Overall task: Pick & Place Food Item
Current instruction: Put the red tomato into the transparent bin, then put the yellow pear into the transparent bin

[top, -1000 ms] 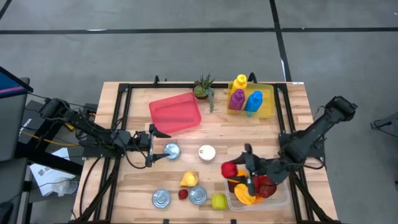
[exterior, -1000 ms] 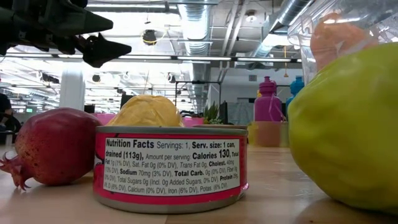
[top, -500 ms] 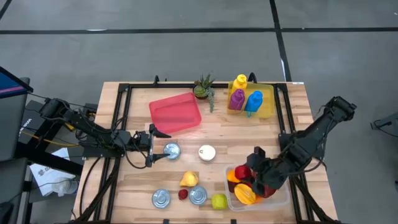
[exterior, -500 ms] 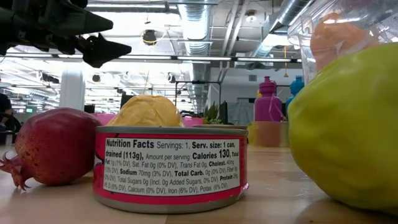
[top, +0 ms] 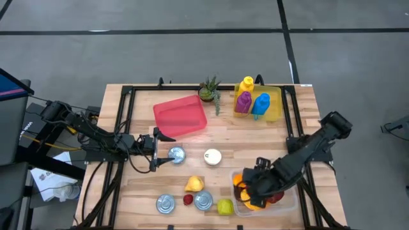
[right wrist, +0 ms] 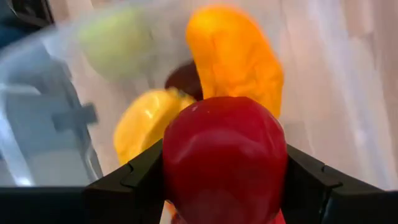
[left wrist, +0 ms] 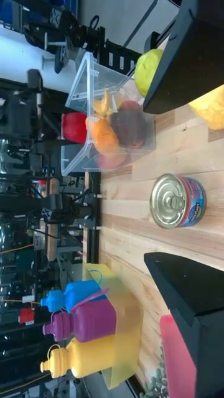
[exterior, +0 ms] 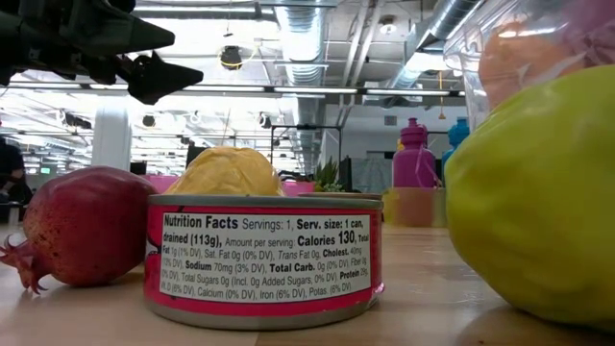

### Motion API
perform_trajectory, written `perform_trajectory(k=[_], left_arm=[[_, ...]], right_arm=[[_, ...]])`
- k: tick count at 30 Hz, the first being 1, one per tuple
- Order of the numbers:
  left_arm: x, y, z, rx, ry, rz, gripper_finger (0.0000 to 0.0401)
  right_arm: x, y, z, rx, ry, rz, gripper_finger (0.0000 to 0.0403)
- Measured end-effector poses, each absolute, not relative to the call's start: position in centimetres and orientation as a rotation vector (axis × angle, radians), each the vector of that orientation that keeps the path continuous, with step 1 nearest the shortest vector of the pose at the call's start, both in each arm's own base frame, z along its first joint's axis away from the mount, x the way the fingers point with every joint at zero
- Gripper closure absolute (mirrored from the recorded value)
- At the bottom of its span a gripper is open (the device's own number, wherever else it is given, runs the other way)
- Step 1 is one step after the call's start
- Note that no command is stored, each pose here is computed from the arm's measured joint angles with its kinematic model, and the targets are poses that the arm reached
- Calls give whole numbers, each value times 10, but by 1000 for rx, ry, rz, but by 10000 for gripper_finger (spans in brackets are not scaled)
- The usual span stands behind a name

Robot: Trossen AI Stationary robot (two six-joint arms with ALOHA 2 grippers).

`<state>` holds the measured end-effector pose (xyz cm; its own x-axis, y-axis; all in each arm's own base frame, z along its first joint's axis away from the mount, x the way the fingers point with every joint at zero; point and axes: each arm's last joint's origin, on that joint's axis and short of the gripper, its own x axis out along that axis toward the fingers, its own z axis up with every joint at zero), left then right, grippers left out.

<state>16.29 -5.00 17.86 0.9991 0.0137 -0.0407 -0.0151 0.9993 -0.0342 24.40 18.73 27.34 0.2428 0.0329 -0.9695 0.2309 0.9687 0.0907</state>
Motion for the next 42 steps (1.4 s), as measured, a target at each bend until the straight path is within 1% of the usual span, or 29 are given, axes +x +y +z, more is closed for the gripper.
perform_trajectory(k=[4,7,12,17,22,25,33,42], left_arm=[[163,-50,178,-32,48,15,25],[163,-50,178,-31,50,15,25],[163,-50,177,-30,53,15,25],[163,-50,177,-29,54,15,25],[163,-50,177,-29,54,15,25],[163,-50,177,-29,54,15,25],[163,-50,177,-30,54,15,25],[163,-50,177,-35,54,15,25]], right_arm=[[252,190,265,177,1441,-169,174],[255,191,262,136,1495,-203,163],[260,191,267,95,1506,-257,131],[265,190,279,107,1498,-275,92],[268,191,289,127,1463,-262,58],[270,192,296,135,1435,-249,46],[282,196,318,84,1241,-193,44],[315,182,326,80,1055,-90,44]])
